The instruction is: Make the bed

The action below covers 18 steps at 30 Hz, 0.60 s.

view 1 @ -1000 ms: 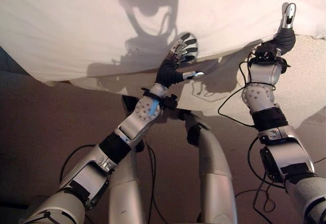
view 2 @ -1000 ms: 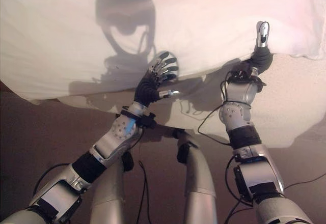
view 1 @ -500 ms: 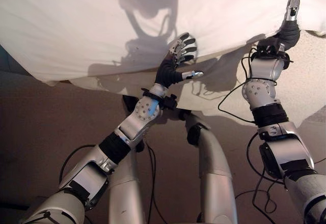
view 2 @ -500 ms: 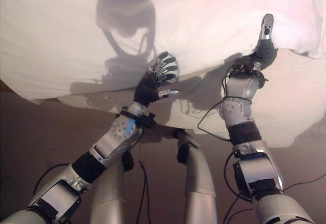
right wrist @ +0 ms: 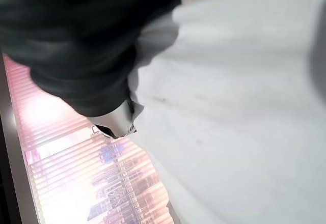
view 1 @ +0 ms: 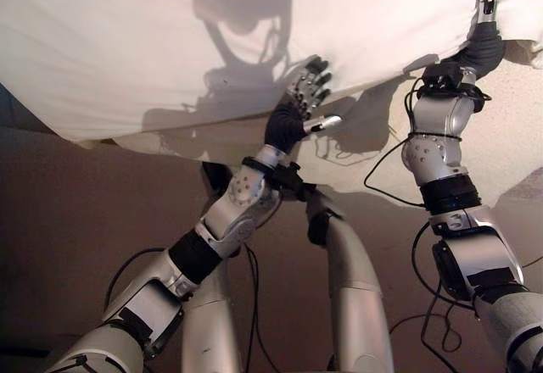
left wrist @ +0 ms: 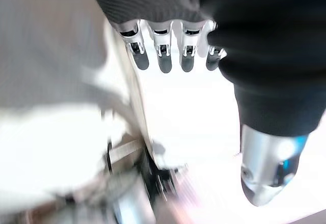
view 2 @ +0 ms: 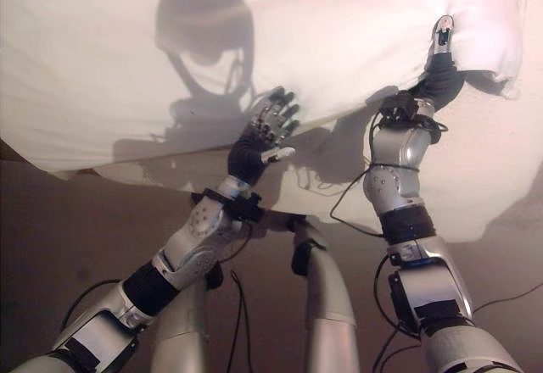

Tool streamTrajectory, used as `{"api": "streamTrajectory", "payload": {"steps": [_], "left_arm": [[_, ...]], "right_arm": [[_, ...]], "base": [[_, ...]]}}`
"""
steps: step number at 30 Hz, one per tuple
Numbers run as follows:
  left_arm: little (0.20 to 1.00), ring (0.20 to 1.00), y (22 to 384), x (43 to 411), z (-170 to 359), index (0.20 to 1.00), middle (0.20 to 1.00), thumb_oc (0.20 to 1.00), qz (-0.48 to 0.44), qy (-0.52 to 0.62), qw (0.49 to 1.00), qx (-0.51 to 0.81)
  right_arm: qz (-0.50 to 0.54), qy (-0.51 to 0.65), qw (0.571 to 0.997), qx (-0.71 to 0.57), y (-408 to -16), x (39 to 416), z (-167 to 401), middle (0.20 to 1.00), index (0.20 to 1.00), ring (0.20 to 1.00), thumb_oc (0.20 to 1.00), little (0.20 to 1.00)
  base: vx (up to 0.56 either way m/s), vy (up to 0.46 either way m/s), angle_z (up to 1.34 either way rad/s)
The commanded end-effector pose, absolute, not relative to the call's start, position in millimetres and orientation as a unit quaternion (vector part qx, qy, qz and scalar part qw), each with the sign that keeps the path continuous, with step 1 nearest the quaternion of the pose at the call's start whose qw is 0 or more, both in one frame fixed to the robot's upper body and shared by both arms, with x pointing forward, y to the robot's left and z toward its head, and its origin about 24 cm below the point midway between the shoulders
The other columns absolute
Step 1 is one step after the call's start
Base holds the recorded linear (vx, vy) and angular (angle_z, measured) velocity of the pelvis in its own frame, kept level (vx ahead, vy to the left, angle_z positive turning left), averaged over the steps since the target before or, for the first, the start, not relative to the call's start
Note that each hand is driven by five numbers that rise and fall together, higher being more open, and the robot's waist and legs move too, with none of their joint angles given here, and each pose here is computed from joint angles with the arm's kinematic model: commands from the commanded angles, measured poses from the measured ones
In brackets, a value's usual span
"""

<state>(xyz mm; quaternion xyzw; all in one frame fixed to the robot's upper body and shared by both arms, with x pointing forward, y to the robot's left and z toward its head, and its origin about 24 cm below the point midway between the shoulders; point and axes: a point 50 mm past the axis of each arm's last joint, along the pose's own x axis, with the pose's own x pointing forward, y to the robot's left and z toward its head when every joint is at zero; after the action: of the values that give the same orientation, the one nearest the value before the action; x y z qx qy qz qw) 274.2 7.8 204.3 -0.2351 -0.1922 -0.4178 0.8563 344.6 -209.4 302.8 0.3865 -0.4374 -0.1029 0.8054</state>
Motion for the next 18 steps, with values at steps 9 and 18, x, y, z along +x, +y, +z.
{"api": "streamTrajectory", "payload": {"steps": [9,18], "left_arm": [[1.0,1.0,-34.9,215.3,201.4,1.0,1.0,1.0,-0.599,-0.054,0.697,-0.391],[1.0,1.0,-45.8,210.5,214.2,1.0,1.0,1.0,-0.605,-0.06,0.663,-0.437]], "right_arm": [[-0.074,-0.557,0.742,0.364,-226.0,307.6,344.9,0.2,0.2,0.2,0.2,0.2],[-0.066,-0.549,0.757,0.347,-213.2,311.1,340.1,0.2,0.2,0.2,0.2,0.2]], "base": [[0.0,-0.015,-0.08],[0.0,-0.001,0.0]]}}
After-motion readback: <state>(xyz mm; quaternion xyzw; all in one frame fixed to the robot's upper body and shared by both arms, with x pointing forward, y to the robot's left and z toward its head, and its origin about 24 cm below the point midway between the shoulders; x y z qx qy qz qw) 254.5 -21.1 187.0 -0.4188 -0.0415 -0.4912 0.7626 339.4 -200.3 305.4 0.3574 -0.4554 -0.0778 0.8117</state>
